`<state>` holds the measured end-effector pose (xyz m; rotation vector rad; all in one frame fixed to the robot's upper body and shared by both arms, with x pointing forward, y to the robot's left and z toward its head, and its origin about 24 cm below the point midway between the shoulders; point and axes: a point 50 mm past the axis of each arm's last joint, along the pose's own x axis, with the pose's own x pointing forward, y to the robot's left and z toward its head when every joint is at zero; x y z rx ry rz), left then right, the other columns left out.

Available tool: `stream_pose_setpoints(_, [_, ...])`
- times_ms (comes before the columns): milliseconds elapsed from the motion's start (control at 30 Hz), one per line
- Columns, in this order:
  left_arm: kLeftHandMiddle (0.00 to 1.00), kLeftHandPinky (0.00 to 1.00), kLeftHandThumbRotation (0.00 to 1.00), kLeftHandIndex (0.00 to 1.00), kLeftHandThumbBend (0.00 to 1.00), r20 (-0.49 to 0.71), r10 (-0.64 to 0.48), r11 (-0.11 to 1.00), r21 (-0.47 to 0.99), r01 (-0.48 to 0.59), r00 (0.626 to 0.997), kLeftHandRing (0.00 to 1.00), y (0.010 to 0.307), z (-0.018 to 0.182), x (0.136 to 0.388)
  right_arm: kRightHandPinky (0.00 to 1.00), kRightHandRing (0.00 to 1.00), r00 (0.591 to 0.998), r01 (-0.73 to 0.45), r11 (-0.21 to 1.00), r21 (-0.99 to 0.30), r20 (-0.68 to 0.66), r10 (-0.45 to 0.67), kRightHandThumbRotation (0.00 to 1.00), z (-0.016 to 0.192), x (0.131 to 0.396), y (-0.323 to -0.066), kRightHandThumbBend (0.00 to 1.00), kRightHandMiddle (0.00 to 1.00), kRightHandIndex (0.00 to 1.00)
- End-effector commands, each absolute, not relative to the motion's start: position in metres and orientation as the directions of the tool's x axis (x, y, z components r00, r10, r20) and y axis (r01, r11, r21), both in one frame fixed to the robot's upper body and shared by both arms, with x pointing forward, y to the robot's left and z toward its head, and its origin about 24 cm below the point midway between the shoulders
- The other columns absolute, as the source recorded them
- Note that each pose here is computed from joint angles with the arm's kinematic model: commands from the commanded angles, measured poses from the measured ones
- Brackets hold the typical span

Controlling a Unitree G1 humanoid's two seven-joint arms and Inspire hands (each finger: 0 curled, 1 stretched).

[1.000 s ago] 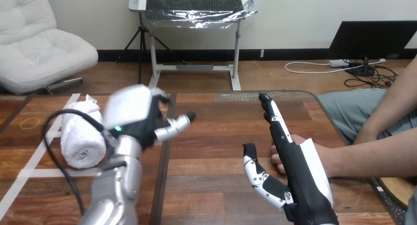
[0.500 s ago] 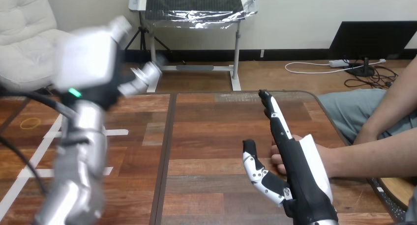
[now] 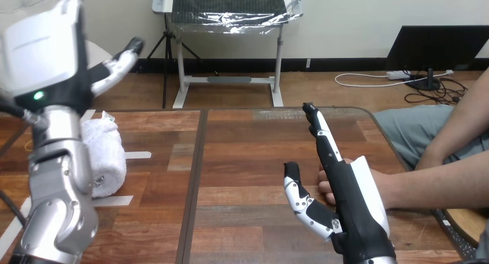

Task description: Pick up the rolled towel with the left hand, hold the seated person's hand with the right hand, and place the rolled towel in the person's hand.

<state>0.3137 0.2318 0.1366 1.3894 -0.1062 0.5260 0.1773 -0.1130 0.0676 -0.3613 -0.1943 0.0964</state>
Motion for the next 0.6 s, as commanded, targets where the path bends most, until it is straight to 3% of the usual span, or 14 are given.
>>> stream_pose_setpoints(0, [0.93, 0.91, 0.95, 0.99, 0.79, 0.368, 0.355, 0.073, 0.906, -0.417, 0.859, 0.91, 0.241, 0.14, 0.327, 1.0, 1.0, 0.95, -0.009, 0.945, -0.327, 0.293, 0.11, 0.0, 0.09, 0.189, -0.109, 0.0, 1.0, 1.0])
stream_pose_setpoints(333, [0.92, 0.87, 0.94, 0.98, 0.84, 0.316, 0.435, 0.057, 0.925, -0.376, 0.843, 0.89, 0.256, 0.134, 0.338, 1.0, 1.0, 0.944, -0.019, 0.942, -0.334, 0.304, 0.127, 0.0, 0.091, 0.19, -0.108, 0.0, 1.0, 1.0])
stream_pose_setpoints(567, [0.91, 0.83, 0.91, 0.97, 0.88, 0.248, 0.474, 0.104, 0.937, -0.333, 0.845, 0.87, 0.261, 0.128, 0.347, 1.0, 1.0, 0.946, -0.022, 0.939, -0.343, 0.298, 0.131, 0.0, 0.092, 0.19, -0.108, 0.0, 1.0, 1.0])
